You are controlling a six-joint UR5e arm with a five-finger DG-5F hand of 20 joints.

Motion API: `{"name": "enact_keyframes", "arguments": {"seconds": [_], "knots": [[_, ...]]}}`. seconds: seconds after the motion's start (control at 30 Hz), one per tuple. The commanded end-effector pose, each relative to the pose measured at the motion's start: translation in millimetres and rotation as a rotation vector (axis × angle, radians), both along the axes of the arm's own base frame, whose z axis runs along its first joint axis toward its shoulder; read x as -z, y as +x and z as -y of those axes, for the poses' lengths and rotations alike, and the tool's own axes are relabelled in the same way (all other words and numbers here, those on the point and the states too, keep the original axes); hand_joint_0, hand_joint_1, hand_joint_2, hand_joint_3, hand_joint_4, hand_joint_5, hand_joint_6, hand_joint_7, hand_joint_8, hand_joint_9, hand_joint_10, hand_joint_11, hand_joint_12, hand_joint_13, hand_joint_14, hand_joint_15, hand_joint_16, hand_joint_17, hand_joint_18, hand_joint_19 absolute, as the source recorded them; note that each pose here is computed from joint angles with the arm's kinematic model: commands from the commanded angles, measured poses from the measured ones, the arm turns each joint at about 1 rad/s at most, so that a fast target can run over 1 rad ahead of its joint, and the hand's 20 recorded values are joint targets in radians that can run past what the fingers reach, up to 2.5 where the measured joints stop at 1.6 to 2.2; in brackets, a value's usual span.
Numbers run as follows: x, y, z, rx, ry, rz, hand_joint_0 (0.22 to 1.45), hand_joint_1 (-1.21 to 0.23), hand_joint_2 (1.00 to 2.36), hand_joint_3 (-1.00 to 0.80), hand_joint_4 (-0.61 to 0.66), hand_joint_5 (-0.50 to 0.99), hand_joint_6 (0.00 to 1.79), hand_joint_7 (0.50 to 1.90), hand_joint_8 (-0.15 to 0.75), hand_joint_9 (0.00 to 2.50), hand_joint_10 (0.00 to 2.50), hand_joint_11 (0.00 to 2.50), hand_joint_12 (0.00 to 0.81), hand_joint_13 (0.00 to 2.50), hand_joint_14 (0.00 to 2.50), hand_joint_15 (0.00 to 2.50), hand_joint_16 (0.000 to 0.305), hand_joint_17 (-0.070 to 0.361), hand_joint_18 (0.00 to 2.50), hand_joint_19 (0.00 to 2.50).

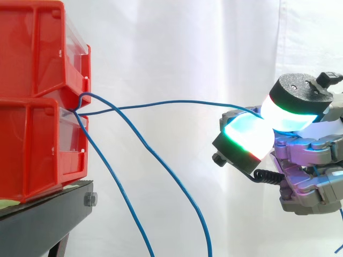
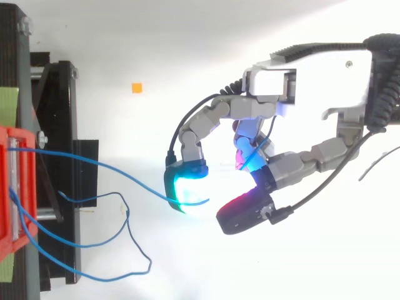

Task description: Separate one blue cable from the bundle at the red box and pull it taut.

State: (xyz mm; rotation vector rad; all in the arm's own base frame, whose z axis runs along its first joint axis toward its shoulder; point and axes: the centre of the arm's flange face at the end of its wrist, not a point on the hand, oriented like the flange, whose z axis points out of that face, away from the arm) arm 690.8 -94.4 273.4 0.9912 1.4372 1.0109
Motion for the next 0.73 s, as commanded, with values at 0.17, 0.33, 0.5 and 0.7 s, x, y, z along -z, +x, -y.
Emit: {"name": "enact_keyframes", "arguments": {"seconds": [0.17, 0.33, 0.5, 0.7], "knots": [[-0.2, 0.1, -0.4, -0.001, 0.0, 0.0, 0.53, -0.81, 1.64, 0.04, -0.49, -0.06, 0.87, 1.04, 0.144, 1.29, 0.84, 1.5, 0.421, 1.31, 0.11, 1.45, 0.066, 0.147, 1.14, 1.41], [0.5, -0.2, -0.4, -0.001, 0.0, -0.001, 0.53, -0.81, 1.64, 0.04, -0.48, -0.06, 0.87, 1.04, 0.146, 1.29, 0.84, 1.5, 0.423, 1.31, 0.12, 1.44, 0.066, 0.148, 1.14, 1.4], [-0.2, 0.1, -0.4, -0.001, 0.0, 0.0, 0.53, -0.81, 1.64, 0.04, -0.49, -0.06, 0.87, 1.04, 0.146, 1.29, 0.85, 1.48, 0.43, 1.31, 0.11, 1.44, 0.066, 0.148, 1.14, 1.41], [-0.2, 0.1, -0.4, -0.001, 0.0, 0.0, 0.53, -0.81, 1.64, 0.04, -0.48, -0.06, 0.87, 1.04, 0.145, 1.29, 0.84, 1.48, 0.425, 1.31, 0.11, 1.45, 0.066, 0.147, 1.14, 1.41]]}}
